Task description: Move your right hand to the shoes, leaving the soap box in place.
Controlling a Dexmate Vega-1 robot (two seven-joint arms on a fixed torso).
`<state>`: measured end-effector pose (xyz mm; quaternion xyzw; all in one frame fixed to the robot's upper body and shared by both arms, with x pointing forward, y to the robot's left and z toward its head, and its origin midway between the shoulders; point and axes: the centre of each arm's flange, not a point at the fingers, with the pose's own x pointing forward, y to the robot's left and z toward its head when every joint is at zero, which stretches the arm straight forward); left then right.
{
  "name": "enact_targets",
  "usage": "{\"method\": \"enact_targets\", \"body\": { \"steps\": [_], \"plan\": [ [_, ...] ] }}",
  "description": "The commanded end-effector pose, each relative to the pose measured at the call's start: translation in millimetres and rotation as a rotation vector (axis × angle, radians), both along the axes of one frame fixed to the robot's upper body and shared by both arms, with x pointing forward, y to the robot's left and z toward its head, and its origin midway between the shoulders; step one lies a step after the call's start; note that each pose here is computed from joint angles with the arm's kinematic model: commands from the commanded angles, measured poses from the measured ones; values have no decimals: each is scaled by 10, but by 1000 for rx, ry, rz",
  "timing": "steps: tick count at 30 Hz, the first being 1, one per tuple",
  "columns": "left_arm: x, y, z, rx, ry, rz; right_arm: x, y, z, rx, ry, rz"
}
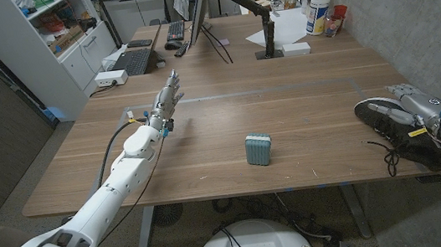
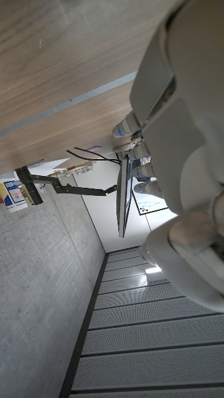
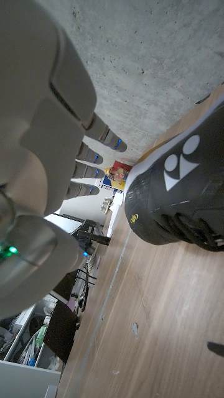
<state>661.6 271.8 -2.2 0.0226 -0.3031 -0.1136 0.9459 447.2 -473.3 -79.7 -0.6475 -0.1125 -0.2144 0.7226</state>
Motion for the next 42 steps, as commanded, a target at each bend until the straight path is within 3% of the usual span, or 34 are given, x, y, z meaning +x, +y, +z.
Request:
{"method": "enact_targets", "body": {
  "steps": [1,26,42],
  "plan": [
    [6,-43,31,9,1,1,-62,-119,-72,42,-7,-31],
    [-31,-41,39,15,-2,6,-77,-151,-235,104,-28,-46],
    [-61,53,-4,10,2,13,-88,-102,-300,121,-26,-51]
  ]
}}
